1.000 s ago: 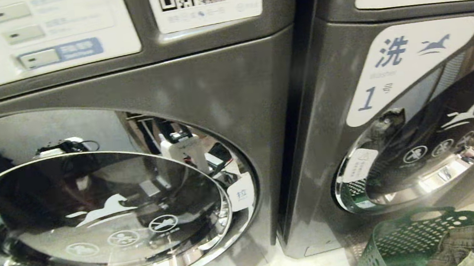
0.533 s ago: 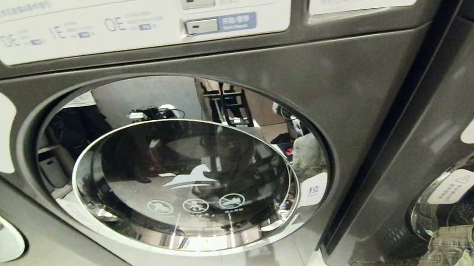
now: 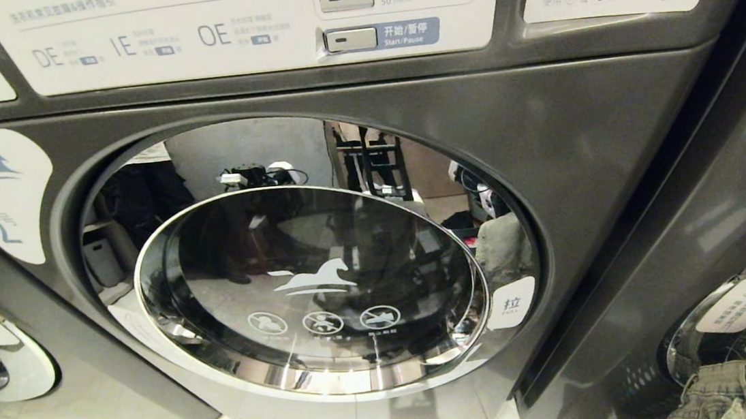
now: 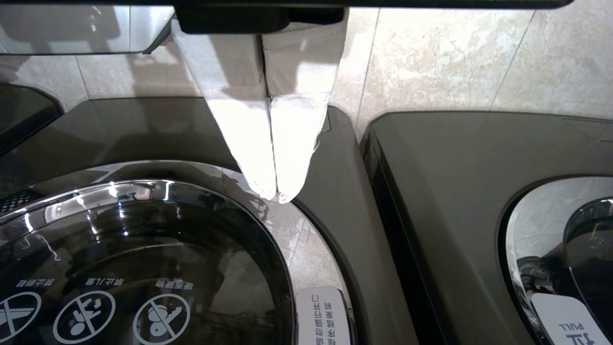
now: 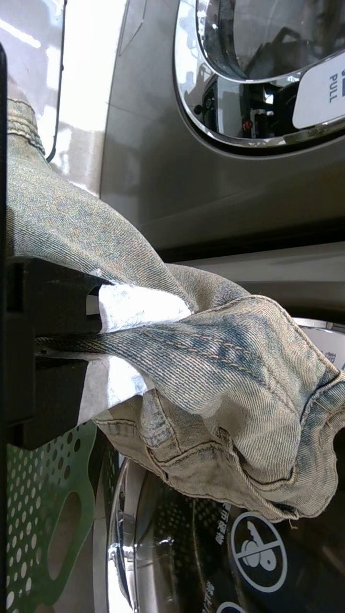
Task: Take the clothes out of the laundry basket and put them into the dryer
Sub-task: Put the clothes in the dryer
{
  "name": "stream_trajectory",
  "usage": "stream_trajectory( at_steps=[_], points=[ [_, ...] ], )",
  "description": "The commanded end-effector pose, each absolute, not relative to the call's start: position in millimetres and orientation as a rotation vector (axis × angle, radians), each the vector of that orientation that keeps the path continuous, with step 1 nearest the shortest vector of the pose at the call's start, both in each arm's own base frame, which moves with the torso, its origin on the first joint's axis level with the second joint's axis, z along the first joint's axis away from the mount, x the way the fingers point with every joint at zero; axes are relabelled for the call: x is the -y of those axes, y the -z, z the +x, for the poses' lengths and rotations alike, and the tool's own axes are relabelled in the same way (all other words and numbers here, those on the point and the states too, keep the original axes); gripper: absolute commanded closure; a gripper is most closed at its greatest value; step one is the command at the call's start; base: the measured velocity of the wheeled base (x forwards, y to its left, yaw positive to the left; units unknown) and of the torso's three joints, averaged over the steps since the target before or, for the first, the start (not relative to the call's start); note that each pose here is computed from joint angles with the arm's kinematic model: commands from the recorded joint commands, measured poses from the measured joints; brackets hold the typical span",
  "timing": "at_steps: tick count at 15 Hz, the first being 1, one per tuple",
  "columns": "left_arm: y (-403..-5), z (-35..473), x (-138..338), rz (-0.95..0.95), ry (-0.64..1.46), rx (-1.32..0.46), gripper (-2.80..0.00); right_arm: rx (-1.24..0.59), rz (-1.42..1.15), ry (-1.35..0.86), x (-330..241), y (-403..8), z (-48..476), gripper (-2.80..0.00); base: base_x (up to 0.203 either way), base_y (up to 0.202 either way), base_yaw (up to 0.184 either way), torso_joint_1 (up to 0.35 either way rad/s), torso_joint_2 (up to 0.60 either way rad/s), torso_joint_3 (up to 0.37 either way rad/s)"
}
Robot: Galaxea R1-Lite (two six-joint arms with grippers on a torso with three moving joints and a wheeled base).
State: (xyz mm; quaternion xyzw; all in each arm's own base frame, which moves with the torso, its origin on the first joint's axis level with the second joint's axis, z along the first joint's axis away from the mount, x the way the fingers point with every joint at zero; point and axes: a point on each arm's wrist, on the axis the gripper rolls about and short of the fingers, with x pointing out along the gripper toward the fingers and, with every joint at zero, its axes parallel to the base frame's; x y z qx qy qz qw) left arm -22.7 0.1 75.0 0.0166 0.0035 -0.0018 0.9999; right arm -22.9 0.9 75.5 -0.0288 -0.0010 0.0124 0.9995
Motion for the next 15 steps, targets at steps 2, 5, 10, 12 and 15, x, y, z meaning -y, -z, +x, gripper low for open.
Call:
stream_trajectory(
  at_steps=[2, 5, 10, 12, 15],
  points=[
    [-75.5, -22.8, -0.1, 0.034, 0.003, -0.005, 0.00, 0.001, -0.060, -0.026, -0.9, -75.5, -22.8, 0.00, 0.000, 0.000, 0.000, 0.072, -0.19, -0.103],
    [-75.1, -22.7, -0.1, 0.034, 0.003, -0.006, 0.00, 0.001, -0.057, -0.026, -0.9, -75.5, -22.8, 0.00, 0.000, 0.000, 0.000, 0.139, -0.24, -0.254],
    [-75.0, -22.7, -0.1, 0.034, 0.003, -0.006, 0.00, -0.001, -0.057, -0.026, -0.9, -75.3, -22.8, 0.00, 0.000, 0.000, 0.000, 0.115, -0.52, -0.254],
    [-75.0, -22.7, -0.1, 0.034, 0.003, -0.006, 0.00, 0.001, -0.056, -0.026, -0.9, -75.5, -22.8, 0.00, 0.000, 0.000, 0.000, 0.300, -0.46, -0.273],
    [-75.4, -22.8, -0.1, 0.034, 0.003, -0.005, 0.00, 0.000, -0.055, -0.025, -0.9, -75.4, -22.8, 0.00, 0.000, 0.000, 0.000, 0.244, -0.48, -0.268]
  ],
)
